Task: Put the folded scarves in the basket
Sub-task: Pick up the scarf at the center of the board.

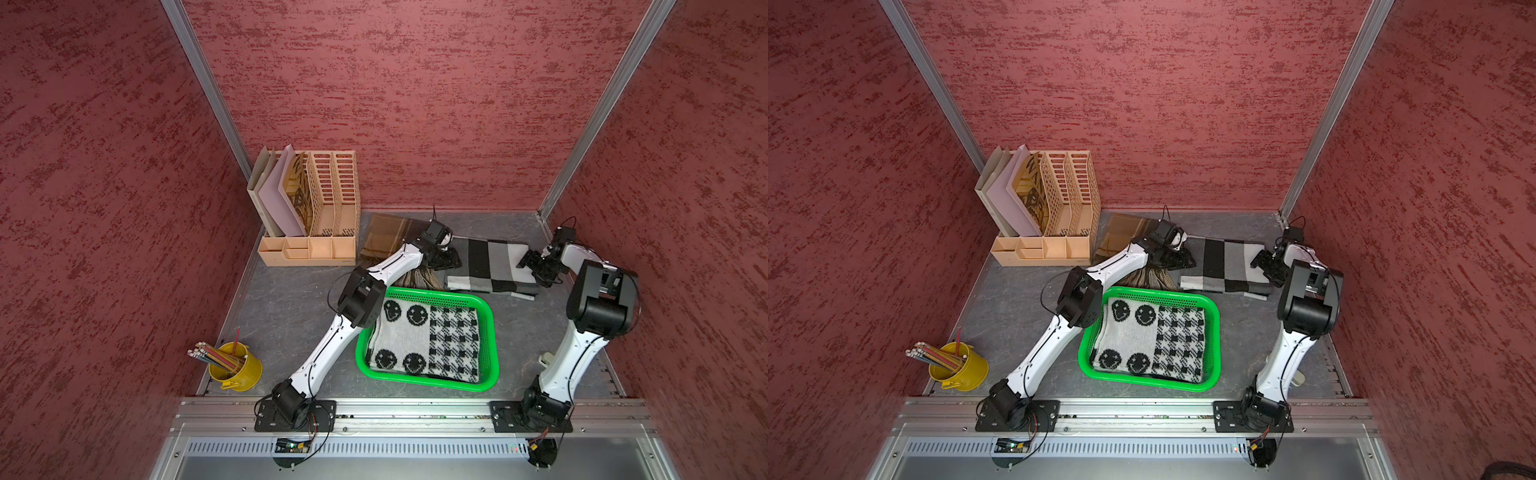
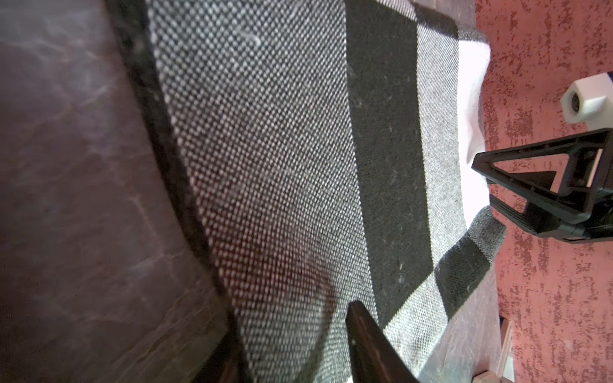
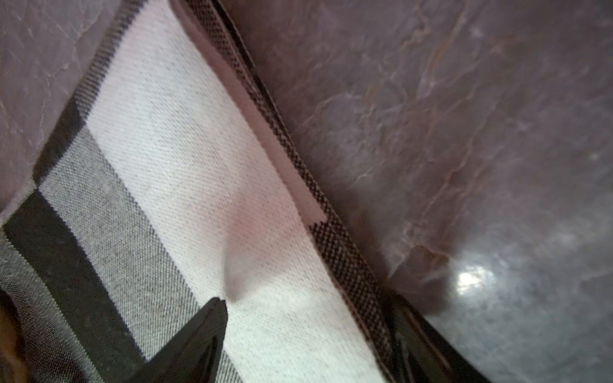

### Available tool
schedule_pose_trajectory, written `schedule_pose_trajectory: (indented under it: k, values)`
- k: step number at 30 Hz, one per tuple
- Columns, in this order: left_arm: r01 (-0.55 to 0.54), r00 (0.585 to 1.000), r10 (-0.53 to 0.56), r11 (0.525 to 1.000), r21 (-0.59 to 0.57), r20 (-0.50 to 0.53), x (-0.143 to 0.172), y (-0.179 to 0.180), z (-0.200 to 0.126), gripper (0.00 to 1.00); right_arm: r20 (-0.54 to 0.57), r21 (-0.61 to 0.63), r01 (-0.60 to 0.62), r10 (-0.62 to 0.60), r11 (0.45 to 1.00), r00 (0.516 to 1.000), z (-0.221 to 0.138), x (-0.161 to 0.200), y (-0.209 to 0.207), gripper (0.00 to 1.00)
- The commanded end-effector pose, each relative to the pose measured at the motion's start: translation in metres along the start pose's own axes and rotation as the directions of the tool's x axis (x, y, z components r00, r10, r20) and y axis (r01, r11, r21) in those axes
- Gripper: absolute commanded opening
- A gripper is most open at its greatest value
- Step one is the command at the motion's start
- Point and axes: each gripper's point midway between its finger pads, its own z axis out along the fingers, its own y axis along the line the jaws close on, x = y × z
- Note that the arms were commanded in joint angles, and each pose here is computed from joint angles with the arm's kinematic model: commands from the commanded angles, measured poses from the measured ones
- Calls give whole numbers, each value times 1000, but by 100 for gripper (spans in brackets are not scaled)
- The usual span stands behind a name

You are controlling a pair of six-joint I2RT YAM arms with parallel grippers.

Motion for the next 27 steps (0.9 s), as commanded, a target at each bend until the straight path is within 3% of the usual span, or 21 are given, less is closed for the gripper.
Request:
schedule_pose_trajectory:
  k: [1,9,13,15,18,20,27]
  values:
    - [18,1000,-17,999,30,-26,11,1,15,46,-56,-23,11,-13,1000,998,17,12,3,76]
    - [28,1000,-29,997,76,8,2,-8,15,31,-62,-21,59,-60,998,996,23,22,21,54]
    - [25,999,-29,993,111,29,-5,-18,11,15,7,-3,62,-62,998,998,10,17,28,29]
    - [25,999,-31,992,121,45,-10,-22,7,14,35,15,74,-75,997,997,3,15,31,16]
    - [24,997,-34,990,140,73,-18,-28,-1,5,76,29,86,-88,996,993,-7,11,37,2]
    - [17,996,-30,989,149,87,-23,-34,-8,0,101,35,89,-92,995,991,-15,10,40,0]
    - [-20,991,-4,985,169,135,-38,-58,-36,0,181,32,109,-113,993,977,-45,9,62,0]
